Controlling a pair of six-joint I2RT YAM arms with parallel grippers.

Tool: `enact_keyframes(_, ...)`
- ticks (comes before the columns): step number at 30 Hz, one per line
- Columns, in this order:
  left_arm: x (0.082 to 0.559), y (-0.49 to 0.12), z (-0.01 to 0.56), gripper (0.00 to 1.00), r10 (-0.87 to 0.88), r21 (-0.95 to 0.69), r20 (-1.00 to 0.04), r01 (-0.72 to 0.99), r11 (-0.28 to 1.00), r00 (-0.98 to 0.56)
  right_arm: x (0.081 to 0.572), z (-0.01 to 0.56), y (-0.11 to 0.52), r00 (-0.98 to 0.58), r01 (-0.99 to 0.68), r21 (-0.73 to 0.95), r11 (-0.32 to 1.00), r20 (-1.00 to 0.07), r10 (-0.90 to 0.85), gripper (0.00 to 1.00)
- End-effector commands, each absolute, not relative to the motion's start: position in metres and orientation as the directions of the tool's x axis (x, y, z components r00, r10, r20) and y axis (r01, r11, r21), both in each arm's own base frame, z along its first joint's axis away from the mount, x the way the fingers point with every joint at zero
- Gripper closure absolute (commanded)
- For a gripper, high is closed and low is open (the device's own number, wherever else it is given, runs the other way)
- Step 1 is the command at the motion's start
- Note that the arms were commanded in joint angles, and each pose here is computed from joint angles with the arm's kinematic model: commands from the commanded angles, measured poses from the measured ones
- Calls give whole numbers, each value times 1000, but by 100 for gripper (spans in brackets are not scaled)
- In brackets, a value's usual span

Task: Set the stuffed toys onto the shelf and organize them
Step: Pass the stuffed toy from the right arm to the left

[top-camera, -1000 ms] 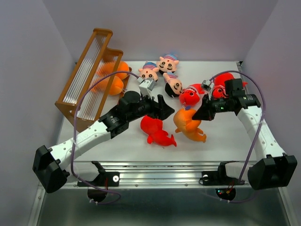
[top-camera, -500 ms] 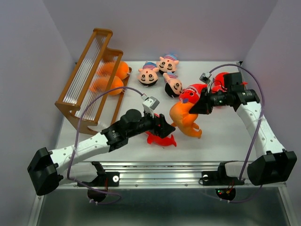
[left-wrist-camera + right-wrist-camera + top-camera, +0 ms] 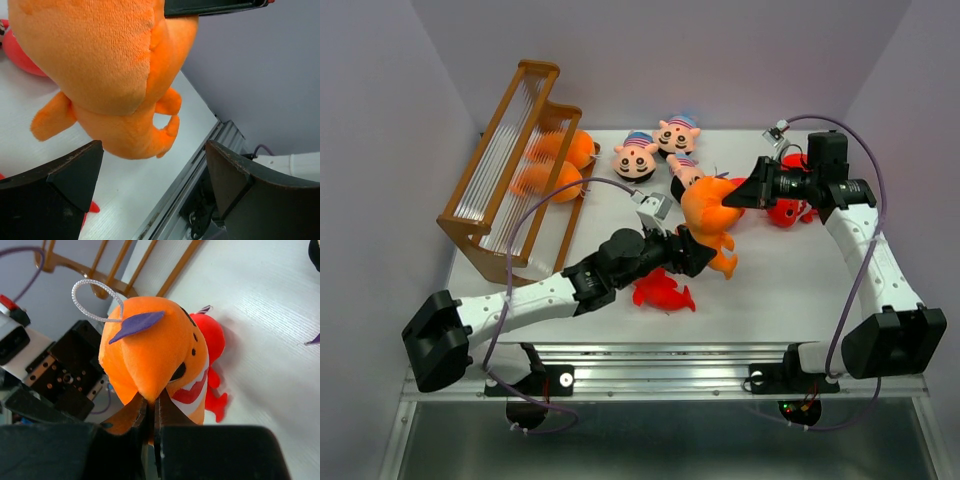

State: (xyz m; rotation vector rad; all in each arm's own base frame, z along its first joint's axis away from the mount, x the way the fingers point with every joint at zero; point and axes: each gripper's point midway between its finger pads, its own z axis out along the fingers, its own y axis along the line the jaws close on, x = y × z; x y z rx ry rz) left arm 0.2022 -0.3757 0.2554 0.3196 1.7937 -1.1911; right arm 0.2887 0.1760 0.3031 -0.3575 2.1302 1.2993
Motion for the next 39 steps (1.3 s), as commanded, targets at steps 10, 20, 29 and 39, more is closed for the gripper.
enact_keyframes(10, 242, -385, 281, 6, -383, -567, -821, 528, 633, -423, 285, 335, 162, -817, -438, 829, 347, -528, 230, 99)
enact_keyframes(20, 255, -402, 279, 23, -319, -501, -860, 541, 676, -398, 275, 332, 161, -825, -442, 839, 319, -519, 223, 99)
enact_keyframes(29, 244, -395, 278, 100, -235, -413, -907, 623, 665, -349, 270, 321, 158, -788, -499, 795, 345, -582, 201, 99)
enact_keyframes(39, 195, -355, 252, 100, -5, -258, -953, 800, 541, -304, 252, 321, 151, -525, -787, 483, 384, -851, -6, 33)
